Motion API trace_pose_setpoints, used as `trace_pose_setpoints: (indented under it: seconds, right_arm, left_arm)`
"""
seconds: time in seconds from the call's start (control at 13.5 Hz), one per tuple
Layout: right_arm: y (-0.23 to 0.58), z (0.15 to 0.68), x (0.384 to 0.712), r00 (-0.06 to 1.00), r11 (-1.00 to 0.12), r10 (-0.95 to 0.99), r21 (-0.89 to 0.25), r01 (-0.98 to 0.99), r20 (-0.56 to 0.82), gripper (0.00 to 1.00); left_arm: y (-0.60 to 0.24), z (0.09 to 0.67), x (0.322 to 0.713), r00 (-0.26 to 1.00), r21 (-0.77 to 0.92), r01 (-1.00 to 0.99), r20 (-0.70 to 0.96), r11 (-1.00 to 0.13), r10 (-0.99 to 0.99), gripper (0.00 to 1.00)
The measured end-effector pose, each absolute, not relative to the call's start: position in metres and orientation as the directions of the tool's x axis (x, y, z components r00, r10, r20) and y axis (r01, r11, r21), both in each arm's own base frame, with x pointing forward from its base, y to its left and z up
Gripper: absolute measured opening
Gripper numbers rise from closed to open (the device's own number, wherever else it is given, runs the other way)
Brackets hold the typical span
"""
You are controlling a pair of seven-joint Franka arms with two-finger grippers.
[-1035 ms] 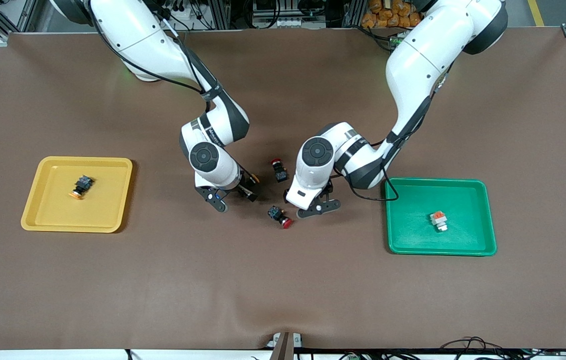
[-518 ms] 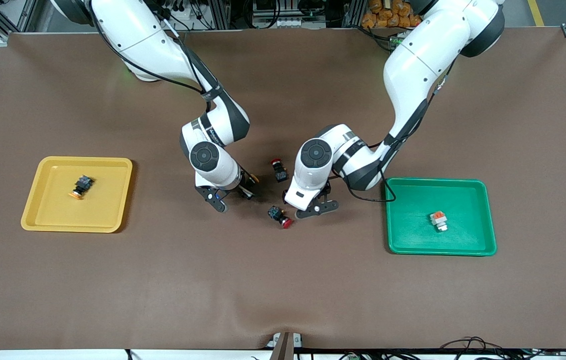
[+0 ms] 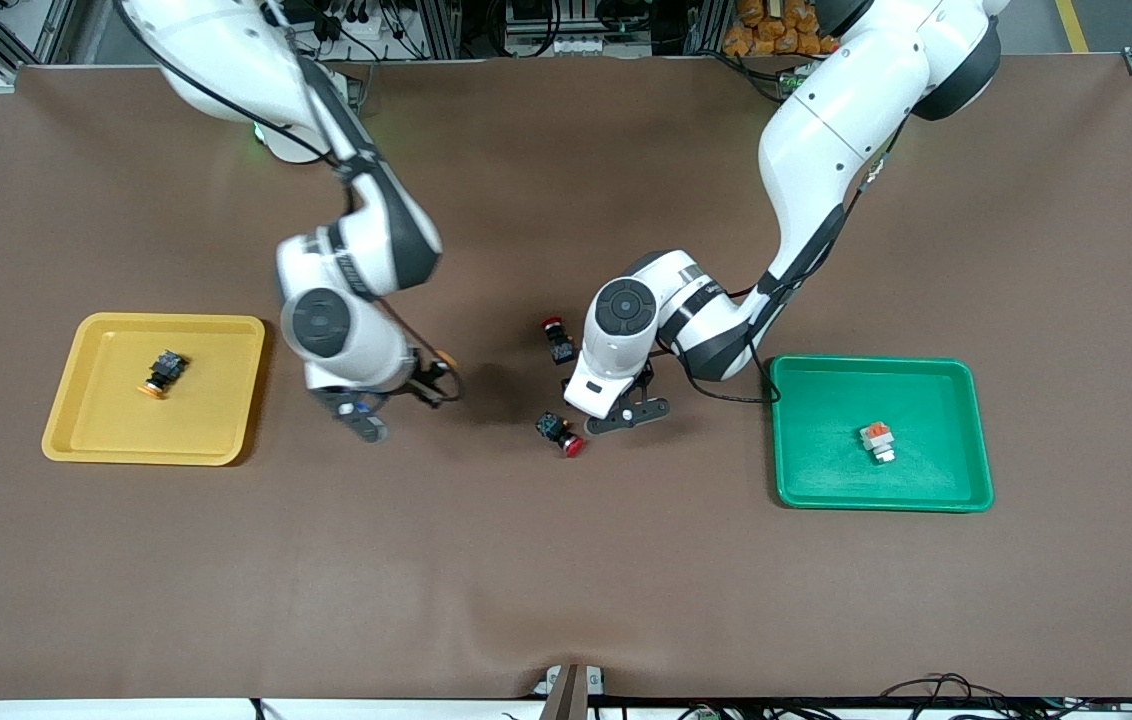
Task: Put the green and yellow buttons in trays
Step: 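Carry the green button to the green tray while the right gripper places the yellow button, then lower the green button into the green tray while the right gripper withdraws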
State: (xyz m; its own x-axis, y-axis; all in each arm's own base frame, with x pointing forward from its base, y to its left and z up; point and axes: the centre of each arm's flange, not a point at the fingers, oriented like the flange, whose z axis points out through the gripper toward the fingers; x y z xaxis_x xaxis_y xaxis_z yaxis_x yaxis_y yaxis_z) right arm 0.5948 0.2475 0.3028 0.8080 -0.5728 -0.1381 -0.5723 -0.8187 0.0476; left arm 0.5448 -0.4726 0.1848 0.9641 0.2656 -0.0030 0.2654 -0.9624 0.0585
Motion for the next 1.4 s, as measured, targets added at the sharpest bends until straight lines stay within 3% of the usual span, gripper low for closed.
trace_pose_setpoints:
  seconds: [0.22,0.59,0.67,1.04,1.4]
  right_arm:
    - [0.138,0.335,0.615,0.881,-0.899,-0.438,0.061,-0.434,-0.177,0.41]
    - [-0.05,0.338,0.62,0.96,-0.984,-0.176,0.007,-0.178,-0.218,0.41]
    - [-0.07,0.337,0.618,0.964,-0.988,-0.147,-0.006,-0.153,-0.22,0.48]
    - [-0.03,0.353,0.629,0.978,-0.998,-0.061,-0.021,-0.067,-0.201,0.99]
    - [-0.011,0.426,0.639,0.977,-0.999,-0.021,-0.044,-0.031,-0.214,1.0]
  left_arm:
    - [-0.473,0.187,0.547,0.963,0.065,0.267,0.001,-0.961,0.268,0.33]
    - [-0.446,0.218,0.585,0.943,0.099,0.324,0.042,-0.941,0.33,0.34]
    - [-0.432,0.23,0.597,0.934,0.096,0.347,0.051,-0.933,0.353,0.34]
    - [-0.362,0.293,0.635,0.895,0.053,0.435,0.089,-0.899,0.438,0.34]
    - [-0.258,0.277,0.653,0.921,-0.027,0.387,0.057,-0.922,0.385,0.34]
